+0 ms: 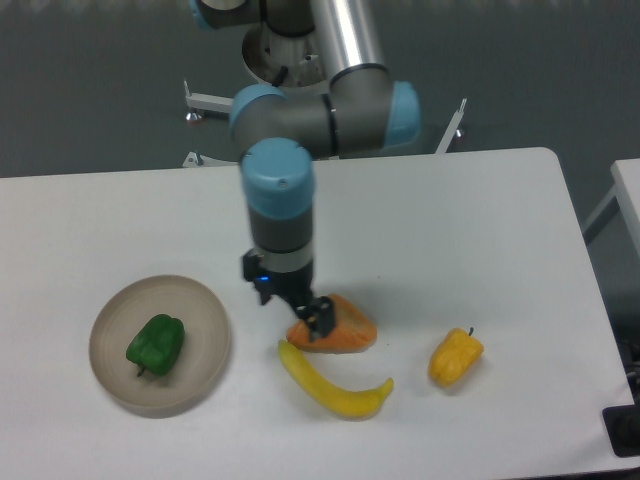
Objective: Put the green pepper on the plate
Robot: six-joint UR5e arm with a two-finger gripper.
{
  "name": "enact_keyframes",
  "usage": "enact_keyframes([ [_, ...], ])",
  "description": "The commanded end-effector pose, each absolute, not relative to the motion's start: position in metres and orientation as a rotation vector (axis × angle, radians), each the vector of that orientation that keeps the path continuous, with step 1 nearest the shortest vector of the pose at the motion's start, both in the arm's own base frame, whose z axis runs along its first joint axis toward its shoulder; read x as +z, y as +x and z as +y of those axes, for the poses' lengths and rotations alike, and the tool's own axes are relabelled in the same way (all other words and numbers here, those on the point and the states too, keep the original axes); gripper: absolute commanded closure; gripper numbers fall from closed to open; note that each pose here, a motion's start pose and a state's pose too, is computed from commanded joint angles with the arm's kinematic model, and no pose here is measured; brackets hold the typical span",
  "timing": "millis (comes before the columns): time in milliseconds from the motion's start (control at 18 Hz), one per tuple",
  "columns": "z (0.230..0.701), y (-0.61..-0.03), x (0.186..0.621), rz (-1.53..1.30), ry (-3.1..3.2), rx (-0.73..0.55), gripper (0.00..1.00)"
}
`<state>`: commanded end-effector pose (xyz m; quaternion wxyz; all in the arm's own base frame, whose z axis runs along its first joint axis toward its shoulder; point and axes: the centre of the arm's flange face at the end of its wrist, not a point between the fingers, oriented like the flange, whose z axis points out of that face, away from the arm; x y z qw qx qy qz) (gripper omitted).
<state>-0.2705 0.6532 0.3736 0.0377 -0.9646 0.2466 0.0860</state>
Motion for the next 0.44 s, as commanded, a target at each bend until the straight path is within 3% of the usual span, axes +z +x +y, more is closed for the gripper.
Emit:
enact_keyframes([
  [167,0.648,-0.284,0.374,0.820,-2.978,0.326,0.00],
  [444,0.644,-0.291,0.370,0.812,-2.985,0.323,0.00],
])
